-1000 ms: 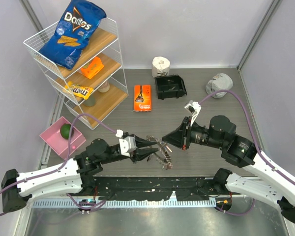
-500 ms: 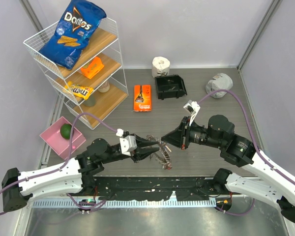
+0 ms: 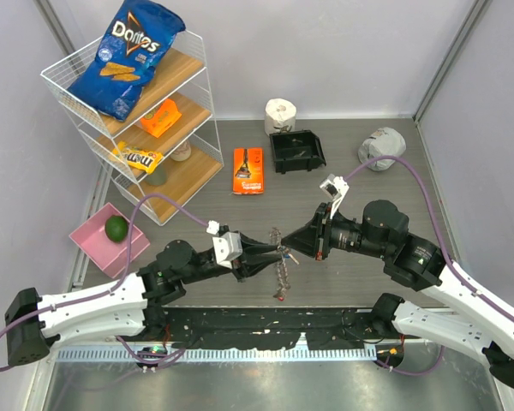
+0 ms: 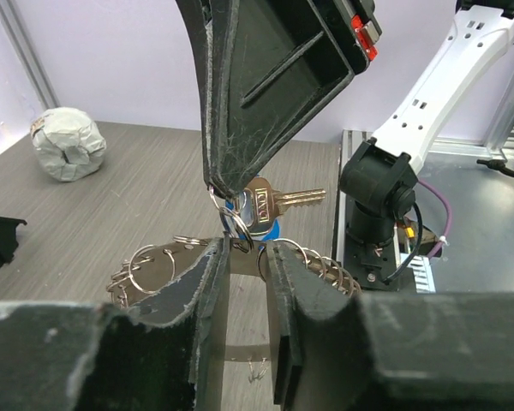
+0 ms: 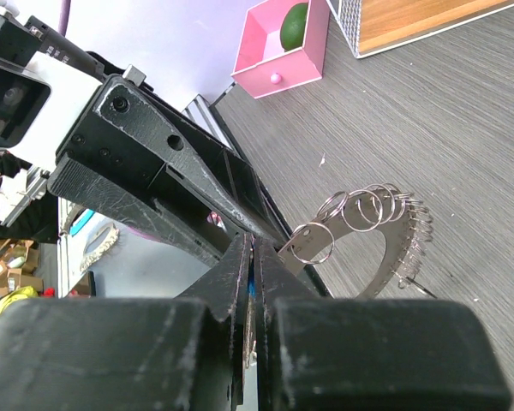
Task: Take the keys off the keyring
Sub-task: Remove the key from the keyring.
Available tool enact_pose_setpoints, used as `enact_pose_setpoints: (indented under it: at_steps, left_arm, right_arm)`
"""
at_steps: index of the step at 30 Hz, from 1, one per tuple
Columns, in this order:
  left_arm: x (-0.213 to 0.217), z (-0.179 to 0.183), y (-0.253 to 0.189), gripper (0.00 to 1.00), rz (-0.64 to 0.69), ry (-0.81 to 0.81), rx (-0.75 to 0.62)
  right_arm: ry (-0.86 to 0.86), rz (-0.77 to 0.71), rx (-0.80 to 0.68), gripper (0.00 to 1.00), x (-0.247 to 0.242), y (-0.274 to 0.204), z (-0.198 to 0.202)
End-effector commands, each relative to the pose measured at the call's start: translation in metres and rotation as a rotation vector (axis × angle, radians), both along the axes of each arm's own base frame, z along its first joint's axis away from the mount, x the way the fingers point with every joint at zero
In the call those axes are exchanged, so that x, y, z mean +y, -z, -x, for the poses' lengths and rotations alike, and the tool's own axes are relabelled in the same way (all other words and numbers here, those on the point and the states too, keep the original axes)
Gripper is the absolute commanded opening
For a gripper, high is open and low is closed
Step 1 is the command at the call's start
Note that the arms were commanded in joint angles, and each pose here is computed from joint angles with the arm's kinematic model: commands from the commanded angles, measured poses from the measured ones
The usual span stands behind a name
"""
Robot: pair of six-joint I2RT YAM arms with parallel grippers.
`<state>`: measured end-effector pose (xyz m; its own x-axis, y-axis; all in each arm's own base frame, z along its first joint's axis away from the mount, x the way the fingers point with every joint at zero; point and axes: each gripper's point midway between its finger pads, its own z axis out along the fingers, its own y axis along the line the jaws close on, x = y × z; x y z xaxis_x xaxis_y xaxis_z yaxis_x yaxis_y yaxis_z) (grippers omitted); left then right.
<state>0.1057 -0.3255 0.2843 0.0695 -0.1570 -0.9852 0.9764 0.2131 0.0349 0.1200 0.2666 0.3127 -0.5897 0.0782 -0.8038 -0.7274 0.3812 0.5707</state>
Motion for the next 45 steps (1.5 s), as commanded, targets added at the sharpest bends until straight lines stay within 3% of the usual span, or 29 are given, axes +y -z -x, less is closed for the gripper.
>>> enact_pose_setpoints:
  at_steps: [1,6,23,36,45]
  left_arm:
    - [0.002,-0.004,-0.032,0.23,0.096,-0.027,-0.030]
    - [0.005,-0.007,-0.031,0.00,0.073,-0.050,-0.033]
    - [0.009,-0.009,-0.029,0.00,0.001,-0.075,0.101]
    - [0.017,-0.029,-0.020,0.00,-0.083,-0.215,0.241]
    - [0.004,-0.022,-0.010,0.00,-0.153,-0.152,0.278]
  right_arm:
    - [-0.004,-0.106,-0.057,0.05,0.001,-0.037,0.002]
    - [-0.004,-0.106,-0.060,0.05,0.000,-0.036,0.003]
    - [-0.044,-0.021,-0.099,0.05,-0.008,-0.019,0.010]
    - [-0.067,0.016,-0.094,0.05,-0.002,-0.006,0.010]
    - [-0.041,0.039,-0.092,0.05,0.000,-0.002,0.003]
